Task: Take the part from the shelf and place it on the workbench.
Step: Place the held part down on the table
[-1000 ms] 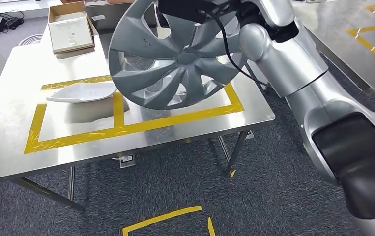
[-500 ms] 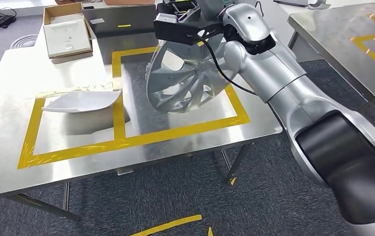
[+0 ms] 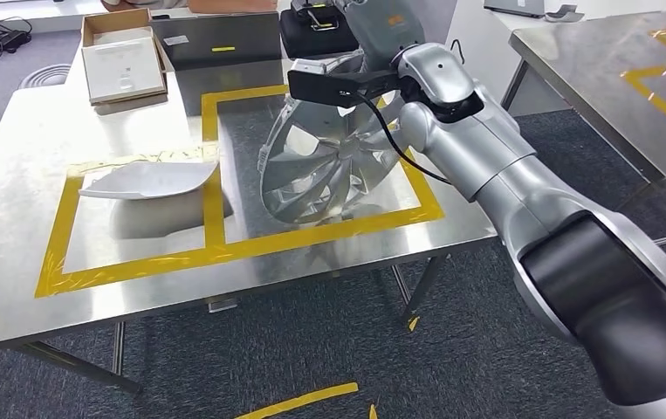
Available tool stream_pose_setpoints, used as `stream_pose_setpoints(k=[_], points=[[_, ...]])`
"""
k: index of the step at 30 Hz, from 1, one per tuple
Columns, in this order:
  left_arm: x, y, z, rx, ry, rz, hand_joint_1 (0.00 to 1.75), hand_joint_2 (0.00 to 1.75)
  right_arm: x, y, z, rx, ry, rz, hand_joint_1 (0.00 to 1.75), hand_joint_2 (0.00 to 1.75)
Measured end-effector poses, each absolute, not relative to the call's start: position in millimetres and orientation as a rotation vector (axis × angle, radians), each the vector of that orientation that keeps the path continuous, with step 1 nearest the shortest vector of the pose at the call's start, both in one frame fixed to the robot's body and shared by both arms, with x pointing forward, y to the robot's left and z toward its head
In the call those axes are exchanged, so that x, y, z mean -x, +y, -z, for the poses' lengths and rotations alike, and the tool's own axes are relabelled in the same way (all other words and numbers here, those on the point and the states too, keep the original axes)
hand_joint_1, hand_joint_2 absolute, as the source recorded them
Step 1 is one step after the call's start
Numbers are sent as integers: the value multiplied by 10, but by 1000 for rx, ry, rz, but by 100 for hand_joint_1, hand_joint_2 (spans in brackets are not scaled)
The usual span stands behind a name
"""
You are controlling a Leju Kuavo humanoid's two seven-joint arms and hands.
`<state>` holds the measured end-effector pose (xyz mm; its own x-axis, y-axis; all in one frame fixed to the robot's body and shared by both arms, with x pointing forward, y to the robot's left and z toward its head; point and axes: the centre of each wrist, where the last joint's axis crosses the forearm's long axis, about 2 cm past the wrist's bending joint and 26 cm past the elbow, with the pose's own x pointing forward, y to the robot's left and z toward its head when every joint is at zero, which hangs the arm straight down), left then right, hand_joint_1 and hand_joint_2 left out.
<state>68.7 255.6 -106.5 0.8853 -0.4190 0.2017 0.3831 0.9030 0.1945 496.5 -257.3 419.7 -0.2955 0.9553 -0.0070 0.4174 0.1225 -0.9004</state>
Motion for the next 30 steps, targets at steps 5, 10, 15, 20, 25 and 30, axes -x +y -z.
stream_pose_setpoints(k=[5,10,15,20,25,30], points=[[-718,2550,1060,-137,-260,430,0,0,-4969,-2644,-4125,1341,-1768,-1137,0,0],[-775,2548,1050,-121,-297,432,0,0,-4971,-2717,-4077,1349,-1748,-1141,0,0],[-781,2549,1049,-119,-311,425,0,0,-4970,-2737,-4040,1346,-1742,-1146,0,0],[-773,2551,1051,-122,-309,419,0,0,-4970,-2737,-4025,1347,-1737,-1151,0,0],[-768,2552,1051,-124,-306,419,0,0,-4969,-2726,-4000,1340,-1728,-1165,0,0],[-776,2551,1050,-123,-305,420,0,0,-4983,-2666,-3950,1318,-1703,-1199,0,0]])
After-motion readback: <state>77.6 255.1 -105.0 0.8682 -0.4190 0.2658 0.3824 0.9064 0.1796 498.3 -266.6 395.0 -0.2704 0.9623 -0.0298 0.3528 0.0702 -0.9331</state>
